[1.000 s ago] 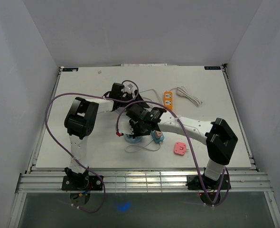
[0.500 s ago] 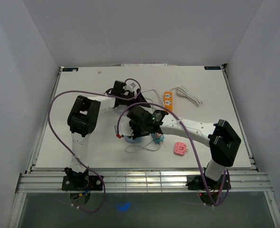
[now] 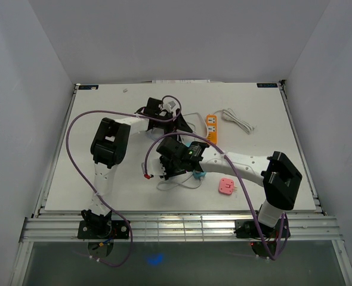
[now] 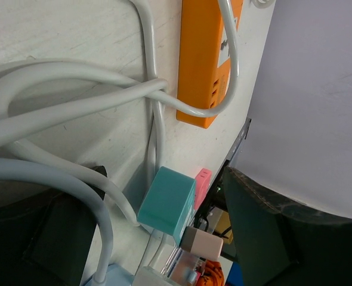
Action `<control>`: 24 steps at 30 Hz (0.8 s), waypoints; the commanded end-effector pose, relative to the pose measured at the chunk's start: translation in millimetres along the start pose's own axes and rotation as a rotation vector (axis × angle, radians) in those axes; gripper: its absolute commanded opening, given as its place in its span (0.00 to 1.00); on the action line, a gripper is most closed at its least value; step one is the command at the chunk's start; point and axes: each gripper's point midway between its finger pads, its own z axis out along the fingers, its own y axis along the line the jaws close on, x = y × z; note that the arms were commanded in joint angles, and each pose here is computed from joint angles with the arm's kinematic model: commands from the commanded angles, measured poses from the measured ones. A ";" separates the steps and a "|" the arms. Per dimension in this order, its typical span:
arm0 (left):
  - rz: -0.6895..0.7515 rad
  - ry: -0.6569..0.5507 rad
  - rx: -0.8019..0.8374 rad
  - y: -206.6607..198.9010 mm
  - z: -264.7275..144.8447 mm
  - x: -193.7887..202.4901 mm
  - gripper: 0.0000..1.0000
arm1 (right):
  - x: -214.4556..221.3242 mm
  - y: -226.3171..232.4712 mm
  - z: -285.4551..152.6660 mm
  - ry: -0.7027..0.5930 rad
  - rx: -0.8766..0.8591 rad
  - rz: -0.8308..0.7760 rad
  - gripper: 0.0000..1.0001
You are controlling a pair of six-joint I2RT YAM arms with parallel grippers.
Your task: Insert the plug
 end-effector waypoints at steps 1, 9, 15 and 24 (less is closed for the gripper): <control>0.027 0.008 -0.038 10.8 8.2 1.4 0.90 | 5.5 1.8 1.1 0.027 0.003 -0.003 0.08; 0.046 0.032 -0.050 12.3 8.9 5.6 0.90 | 15.8 -1.3 11.4 0.085 0.013 -0.020 0.08; 0.048 0.045 -0.051 14.6 11.6 9.1 0.90 | 17.8 -0.2 17.4 0.095 0.005 -0.027 0.08; 0.050 0.055 -0.050 15.6 12.6 11.0 0.90 | 19.2 0.7 22.7 0.106 -0.008 -0.039 0.08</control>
